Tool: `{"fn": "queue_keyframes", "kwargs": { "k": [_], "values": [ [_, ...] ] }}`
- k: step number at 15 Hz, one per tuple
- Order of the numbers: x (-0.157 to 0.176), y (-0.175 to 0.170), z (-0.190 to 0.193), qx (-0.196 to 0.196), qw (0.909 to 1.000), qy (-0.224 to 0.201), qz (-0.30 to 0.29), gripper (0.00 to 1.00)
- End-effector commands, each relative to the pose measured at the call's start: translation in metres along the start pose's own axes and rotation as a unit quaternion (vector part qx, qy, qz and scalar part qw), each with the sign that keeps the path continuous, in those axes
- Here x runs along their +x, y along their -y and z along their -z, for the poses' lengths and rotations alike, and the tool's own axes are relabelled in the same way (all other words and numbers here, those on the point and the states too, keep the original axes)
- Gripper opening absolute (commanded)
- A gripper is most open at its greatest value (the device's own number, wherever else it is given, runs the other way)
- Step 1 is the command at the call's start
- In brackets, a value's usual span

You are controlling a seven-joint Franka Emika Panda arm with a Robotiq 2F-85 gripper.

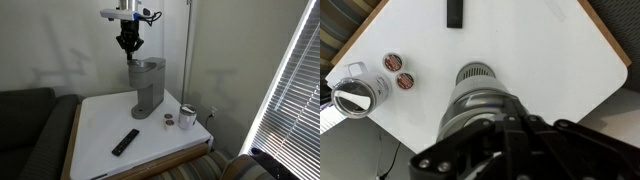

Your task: Close the grey coffeemaker

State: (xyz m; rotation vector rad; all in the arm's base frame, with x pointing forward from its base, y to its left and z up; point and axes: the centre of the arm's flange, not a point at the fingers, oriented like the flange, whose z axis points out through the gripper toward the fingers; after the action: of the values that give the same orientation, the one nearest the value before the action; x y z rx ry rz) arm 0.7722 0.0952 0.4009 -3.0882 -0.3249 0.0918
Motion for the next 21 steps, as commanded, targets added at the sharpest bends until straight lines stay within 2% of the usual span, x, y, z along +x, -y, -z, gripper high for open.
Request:
{"fn": "queue_keyframes", "kwargs": {
  "k": [1,5,8,12,21],
  "values": [
    [0.049,-0.01,-0.022,0.02,0.9991,0.036,-0.003,0.0],
    [0.053,-0.013,-0.043,0.032,0.9976,0.062,0.0,0.0],
    [0.051,-0.014,-0.041,0.038,0.997,0.067,-0.001,0.0],
    [0.051,-0.016,-0.04,0.039,0.9973,0.063,-0.002,0.0],
    [0.033,-0.016,-0.006,0.022,0.9994,0.026,-0.005,0.0]
  ]
}}
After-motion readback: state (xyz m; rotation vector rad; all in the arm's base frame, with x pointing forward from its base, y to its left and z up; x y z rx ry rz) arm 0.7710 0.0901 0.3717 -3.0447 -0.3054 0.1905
